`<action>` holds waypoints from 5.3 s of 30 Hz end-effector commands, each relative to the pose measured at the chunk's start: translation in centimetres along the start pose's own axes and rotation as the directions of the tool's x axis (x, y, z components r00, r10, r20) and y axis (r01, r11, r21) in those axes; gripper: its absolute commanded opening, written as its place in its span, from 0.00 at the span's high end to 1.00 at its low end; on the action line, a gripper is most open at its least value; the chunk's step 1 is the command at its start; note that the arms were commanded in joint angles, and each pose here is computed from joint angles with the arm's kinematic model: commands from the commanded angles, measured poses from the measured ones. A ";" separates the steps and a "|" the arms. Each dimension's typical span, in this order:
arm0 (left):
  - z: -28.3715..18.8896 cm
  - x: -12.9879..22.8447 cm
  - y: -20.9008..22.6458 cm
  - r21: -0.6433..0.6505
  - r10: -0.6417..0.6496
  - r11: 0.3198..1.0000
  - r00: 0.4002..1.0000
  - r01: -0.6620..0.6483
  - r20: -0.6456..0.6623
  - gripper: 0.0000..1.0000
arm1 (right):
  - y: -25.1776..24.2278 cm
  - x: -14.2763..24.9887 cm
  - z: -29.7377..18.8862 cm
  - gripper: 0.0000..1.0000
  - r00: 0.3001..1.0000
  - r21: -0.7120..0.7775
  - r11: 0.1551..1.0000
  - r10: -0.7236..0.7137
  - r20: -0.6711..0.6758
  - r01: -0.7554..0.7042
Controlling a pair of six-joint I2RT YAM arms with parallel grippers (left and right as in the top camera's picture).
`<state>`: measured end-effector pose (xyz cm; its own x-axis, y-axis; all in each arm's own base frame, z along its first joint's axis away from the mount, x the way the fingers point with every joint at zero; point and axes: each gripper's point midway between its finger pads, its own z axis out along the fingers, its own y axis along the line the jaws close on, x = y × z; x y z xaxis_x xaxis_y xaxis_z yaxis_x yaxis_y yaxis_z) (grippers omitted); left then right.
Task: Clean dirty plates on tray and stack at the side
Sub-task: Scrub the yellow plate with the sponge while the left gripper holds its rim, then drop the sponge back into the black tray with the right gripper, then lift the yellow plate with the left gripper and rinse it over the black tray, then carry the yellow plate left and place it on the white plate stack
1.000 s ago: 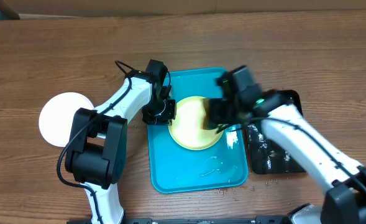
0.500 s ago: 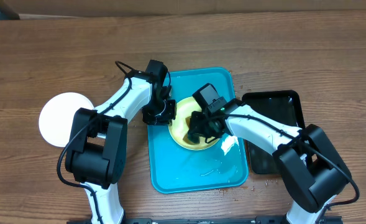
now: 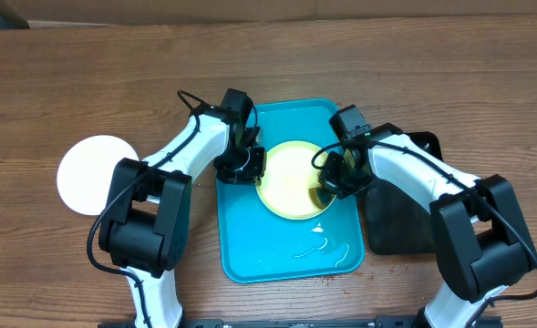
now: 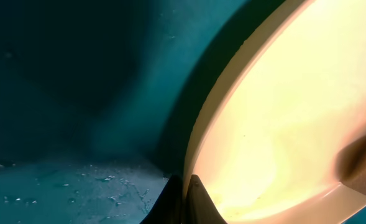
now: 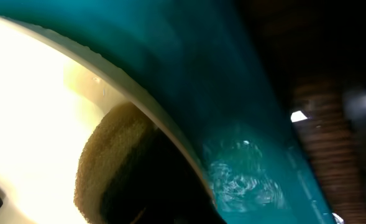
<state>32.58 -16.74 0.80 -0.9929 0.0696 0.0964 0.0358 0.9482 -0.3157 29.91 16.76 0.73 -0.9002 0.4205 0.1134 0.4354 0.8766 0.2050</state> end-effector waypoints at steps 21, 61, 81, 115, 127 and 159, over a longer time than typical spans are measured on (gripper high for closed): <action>0.5 0.3 2.6 -0.099 0.002 0.995 1.000 -0.005 -0.021 0.96 | -3.5 -3.0 -13.3 0.96 0.932 0.072 0.988 -0.150 0.329 0.133; -12.0 -5.0 -17.0 -0.321 0.451 0.881 0.821 -0.348 0.349 0.96 | -17.3 -6.3 -20.0 0.11 0.886 -0.181 0.945 0.321 0.335 -0.274; -19.4 -2.6 -24.7 -0.860 0.789 0.511 0.397 0.003 0.470 0.96 | -17.4 -5.7 -19.7 0.11 0.893 -0.171 0.944 0.324 0.313 -0.283; -21.1 -1.1 -29.3 -0.936 0.903 0.353 0.263 -0.006 0.339 0.96 | -17.6 -5.6 -19.6 0.11 0.893 -0.158 0.944 0.326 0.311 -0.290; -20.3 -1.3 -28.5 -0.930 0.895 0.367 0.286 -0.034 0.343 0.96 | -17.7 -5.5 -19.6 0.11 0.894 -0.156 0.944 0.327 0.306 -0.292; -29.8 -1.0 -3.2 -0.334 0.089 0.929 0.778 0.161 0.622 0.96 | -17.8 -4.8 -19.4 0.11 0.900 -0.145 0.942 0.332 0.282 -0.302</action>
<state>37.43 -13.99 29.23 -0.8017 0.1391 -0.5814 0.0032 0.9735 0.2285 26.45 -5.13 14.83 -0.6689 0.7390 -0.0802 0.6922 0.6586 0.2950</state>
